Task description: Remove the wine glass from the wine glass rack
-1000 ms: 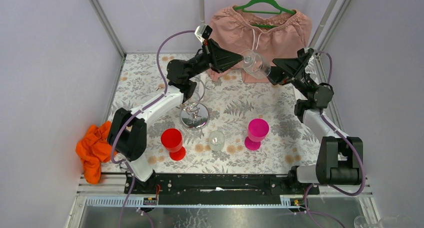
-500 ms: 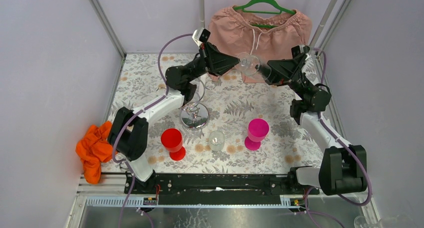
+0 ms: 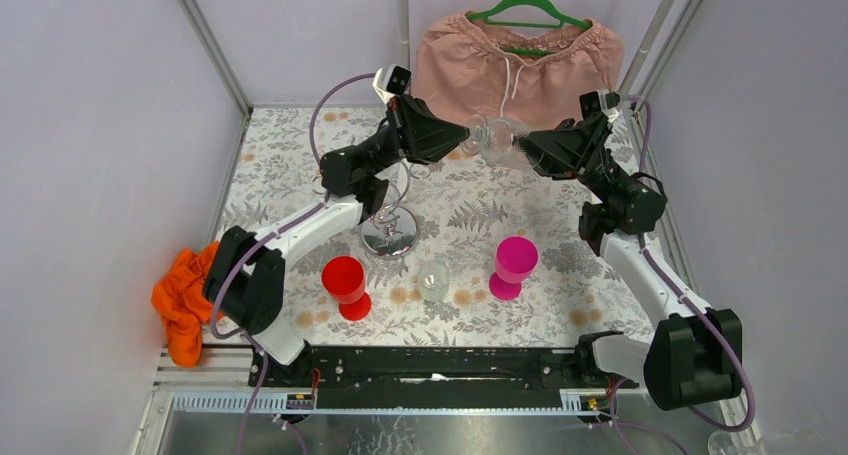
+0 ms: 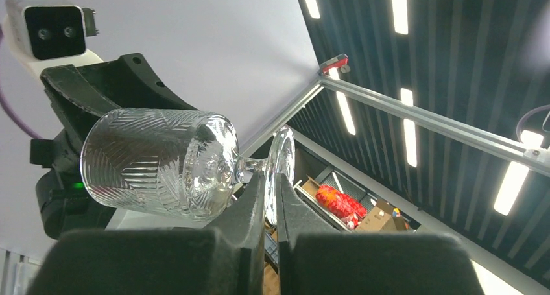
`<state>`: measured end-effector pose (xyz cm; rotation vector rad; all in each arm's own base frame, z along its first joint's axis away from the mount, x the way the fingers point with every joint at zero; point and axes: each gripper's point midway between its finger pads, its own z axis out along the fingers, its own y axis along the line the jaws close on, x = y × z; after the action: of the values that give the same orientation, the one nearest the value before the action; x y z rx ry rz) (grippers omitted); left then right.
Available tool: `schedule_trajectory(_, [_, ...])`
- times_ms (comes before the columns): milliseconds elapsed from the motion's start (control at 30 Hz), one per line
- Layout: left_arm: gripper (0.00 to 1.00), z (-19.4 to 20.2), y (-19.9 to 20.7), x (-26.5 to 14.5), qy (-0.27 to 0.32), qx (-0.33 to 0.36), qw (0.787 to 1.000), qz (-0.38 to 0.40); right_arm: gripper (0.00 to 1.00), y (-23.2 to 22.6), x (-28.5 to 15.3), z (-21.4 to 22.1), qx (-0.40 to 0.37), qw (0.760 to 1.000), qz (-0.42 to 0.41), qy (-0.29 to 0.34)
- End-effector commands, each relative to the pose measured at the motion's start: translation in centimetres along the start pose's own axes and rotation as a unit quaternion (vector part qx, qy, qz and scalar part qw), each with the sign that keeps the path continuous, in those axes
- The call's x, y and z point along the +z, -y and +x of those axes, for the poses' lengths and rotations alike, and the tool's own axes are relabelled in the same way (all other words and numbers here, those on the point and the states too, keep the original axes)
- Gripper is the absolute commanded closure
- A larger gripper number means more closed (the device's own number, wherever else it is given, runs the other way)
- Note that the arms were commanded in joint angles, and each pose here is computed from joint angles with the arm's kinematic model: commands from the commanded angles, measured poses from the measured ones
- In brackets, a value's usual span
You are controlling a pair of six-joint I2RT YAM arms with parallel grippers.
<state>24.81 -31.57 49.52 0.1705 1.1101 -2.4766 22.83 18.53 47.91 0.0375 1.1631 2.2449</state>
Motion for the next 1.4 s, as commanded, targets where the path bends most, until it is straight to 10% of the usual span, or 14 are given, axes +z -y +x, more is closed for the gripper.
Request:
schedule_trajectory(0, [1.00, 1.3, 1.8, 0.3, -0.007, 0.036, 0.999, 0.026, 0.59, -7.8, 0.2, 4.1, -0.095, 0.986, -0.129, -0.052])
schedule_trajectory(467, [1.00, 2.5, 0.5, 0.9, -0.023, 0.027, 0.999, 0.018, 1.00, -9.5, 0.3, 5.8, -0.096, 0.984, -0.138, -0.067])
schedule_trajectory(667, [0.94, 2.7, 1.1, 1.2, -0.027, 0.040, 0.999, 0.010, 1.00, -10.2, 0.4, 6.2, -0.105, 0.983, -0.135, -0.068])
schedule_trajectory(1100, [0.49, 2.9, 1.2, 1.3, -0.028, 0.066, 0.997, -0.024, 1.00, -13.2, 0.9, 8.0, -0.169, 0.976, -0.117, -0.070])
schedule_trajectory(1367, [0.47, 2.1, -1.6, 0.6, -0.010, 0.111, 0.982, -0.155, 1.00, -13.2, 1.1, 8.5, -0.200, 0.975, -0.068, -0.070])
